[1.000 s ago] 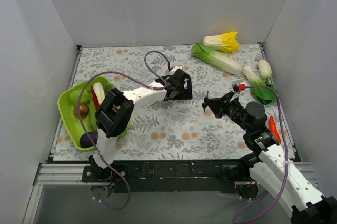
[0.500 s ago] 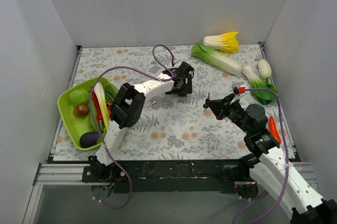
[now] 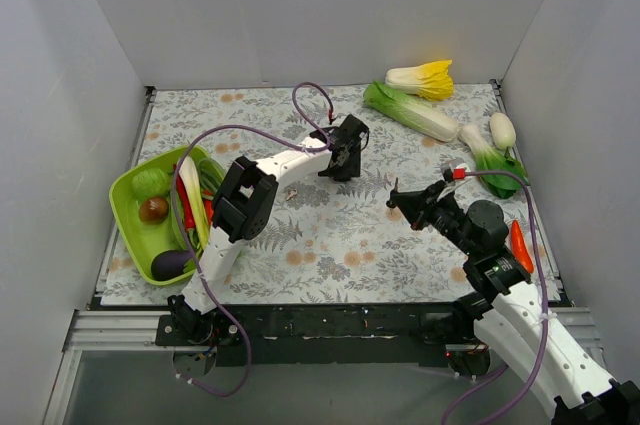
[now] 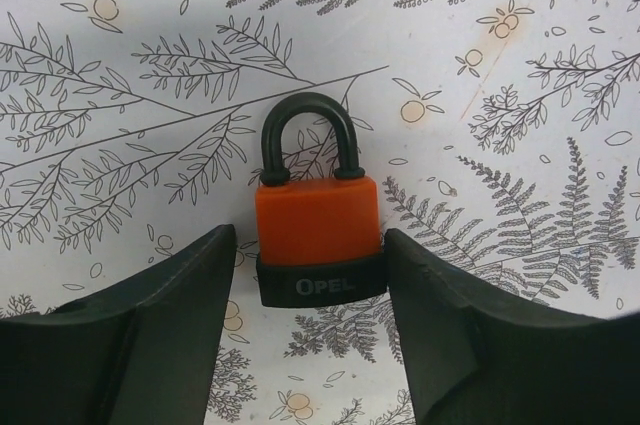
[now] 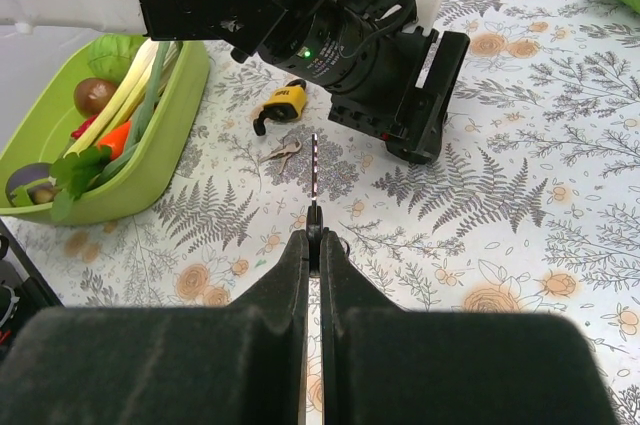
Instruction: Unlock with the key
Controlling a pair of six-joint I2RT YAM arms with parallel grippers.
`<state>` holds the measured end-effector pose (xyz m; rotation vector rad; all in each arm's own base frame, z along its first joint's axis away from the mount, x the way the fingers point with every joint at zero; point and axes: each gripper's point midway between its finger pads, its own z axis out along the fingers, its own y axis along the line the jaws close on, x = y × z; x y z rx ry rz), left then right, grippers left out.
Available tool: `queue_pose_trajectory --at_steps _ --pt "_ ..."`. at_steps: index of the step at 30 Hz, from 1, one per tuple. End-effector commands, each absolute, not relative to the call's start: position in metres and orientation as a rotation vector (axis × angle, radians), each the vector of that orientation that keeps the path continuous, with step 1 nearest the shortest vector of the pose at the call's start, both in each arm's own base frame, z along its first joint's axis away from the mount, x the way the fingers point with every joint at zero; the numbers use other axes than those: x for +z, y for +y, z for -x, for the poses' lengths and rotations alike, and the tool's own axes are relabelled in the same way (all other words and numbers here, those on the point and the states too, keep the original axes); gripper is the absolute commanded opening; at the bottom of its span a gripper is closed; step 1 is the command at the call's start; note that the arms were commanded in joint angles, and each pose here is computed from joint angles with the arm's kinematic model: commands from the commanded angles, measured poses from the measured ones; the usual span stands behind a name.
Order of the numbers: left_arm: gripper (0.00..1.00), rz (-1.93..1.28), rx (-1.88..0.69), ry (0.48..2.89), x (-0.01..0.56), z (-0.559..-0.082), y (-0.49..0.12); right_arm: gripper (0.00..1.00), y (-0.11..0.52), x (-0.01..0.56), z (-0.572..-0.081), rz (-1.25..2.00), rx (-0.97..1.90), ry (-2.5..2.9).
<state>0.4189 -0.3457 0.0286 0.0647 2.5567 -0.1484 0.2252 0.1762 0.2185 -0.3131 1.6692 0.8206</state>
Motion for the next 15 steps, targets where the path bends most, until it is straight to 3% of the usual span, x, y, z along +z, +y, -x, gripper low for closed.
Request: queue_pose_trajectory --at_steps 1,5,9,13,15 --pt "0.58 -0.113 -0.139 2.591 0.025 -0.416 -0.344 0.01 0.176 0.234 -0.226 0.315 0.821 1.599" --pt "0.55 -0.114 -0.110 2.614 0.020 -0.411 -0.338 0.01 0.176 0.233 -0.225 0.316 0.822 1.604" --pt "0.36 -0.139 -0.112 2.625 0.017 -0.407 -0.338 0.01 0.177 0.230 -0.225 0.315 0.823 1.609" --pt "0.10 -0.177 -0.045 2.610 0.018 -0.403 -0.337 0.01 0.177 0.226 -0.225 0.311 0.825 1.620" --pt "0.03 -0.194 0.043 2.577 0.024 -0.405 -0.330 0.01 0.177 0.222 -0.225 0.309 0.827 1.632"
